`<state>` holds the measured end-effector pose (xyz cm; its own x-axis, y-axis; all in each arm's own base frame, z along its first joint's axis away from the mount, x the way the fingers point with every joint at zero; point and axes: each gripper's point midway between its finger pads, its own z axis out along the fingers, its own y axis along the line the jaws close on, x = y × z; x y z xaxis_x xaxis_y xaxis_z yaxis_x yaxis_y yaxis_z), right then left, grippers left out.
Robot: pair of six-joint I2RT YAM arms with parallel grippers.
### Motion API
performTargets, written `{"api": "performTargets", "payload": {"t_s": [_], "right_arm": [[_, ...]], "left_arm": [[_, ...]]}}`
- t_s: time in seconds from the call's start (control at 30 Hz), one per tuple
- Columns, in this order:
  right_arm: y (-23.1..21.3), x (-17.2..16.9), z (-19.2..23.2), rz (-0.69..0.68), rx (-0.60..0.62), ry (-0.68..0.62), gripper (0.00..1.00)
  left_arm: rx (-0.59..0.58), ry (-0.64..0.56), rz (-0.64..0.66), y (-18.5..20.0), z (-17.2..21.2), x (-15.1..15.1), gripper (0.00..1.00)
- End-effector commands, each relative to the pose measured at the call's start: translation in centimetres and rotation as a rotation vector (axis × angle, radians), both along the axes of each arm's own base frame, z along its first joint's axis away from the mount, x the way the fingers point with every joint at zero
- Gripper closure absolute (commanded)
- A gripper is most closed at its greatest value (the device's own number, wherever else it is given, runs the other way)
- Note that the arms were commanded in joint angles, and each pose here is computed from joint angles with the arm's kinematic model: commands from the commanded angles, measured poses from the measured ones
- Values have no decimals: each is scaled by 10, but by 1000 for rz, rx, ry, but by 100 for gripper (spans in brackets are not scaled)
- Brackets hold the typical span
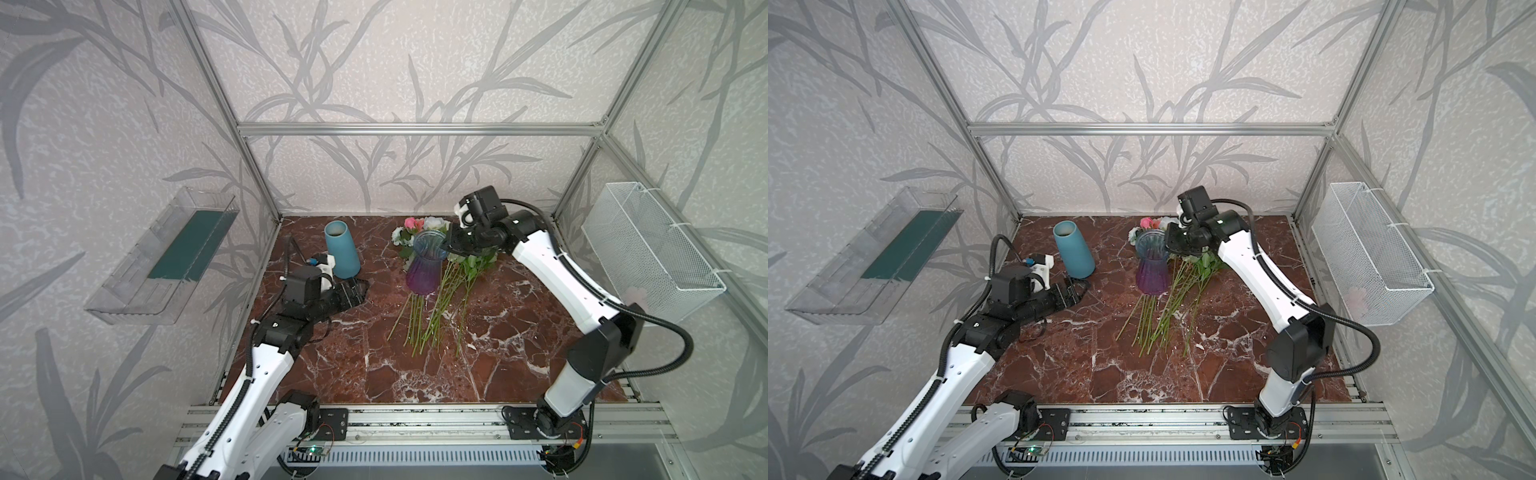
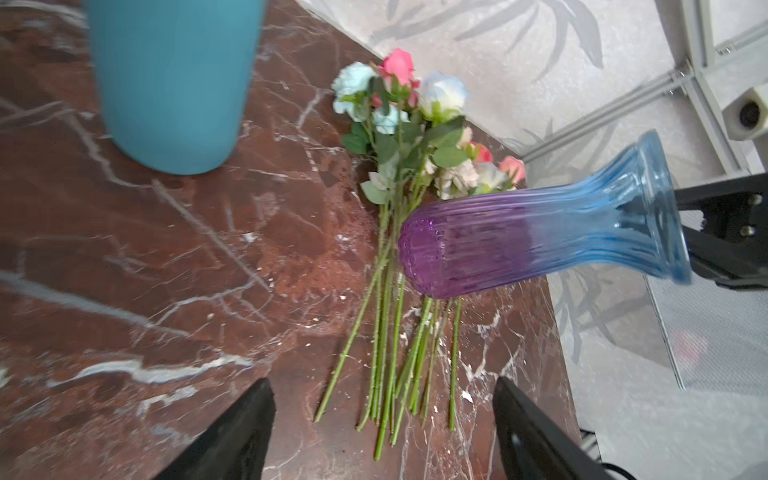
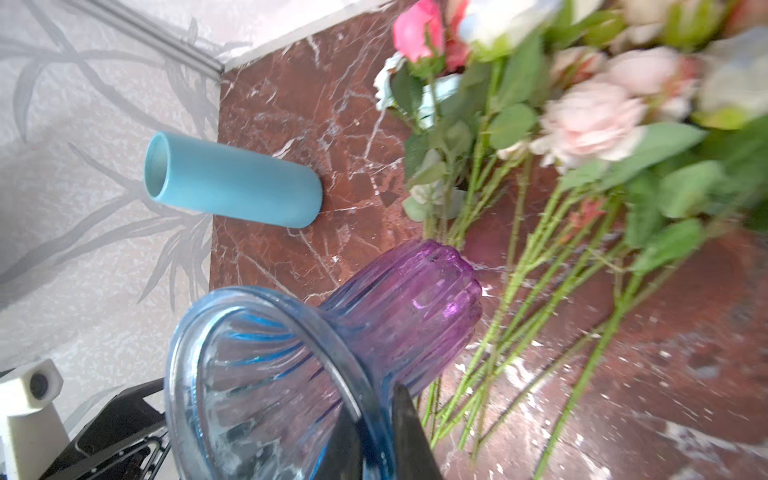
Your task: Arrange the flowers into the vase
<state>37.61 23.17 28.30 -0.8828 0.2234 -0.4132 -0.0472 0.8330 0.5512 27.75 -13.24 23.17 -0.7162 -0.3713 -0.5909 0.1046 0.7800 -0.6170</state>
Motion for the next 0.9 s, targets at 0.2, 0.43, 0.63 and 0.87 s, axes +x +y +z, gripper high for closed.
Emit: {"api": "performTargets", "payload": {"t_s": [0.2,0.43,0.63,0.87], "right_arm": [[-137,-19,27,-235,51,-131,100],[-176,-31,-2,-302,56,-80,100],[-197,-47,-17,-340,44,-47,100],[-212,-63,-31,-366,-2,-12,100]], "left_arm": [[27,-80,-112,-58,20,23,19],[61,-33,-207,-110,-2,33,21],[102,1,-272,-149,-24,39,23],[155,60,-334,-187,-60,47,28]]}}
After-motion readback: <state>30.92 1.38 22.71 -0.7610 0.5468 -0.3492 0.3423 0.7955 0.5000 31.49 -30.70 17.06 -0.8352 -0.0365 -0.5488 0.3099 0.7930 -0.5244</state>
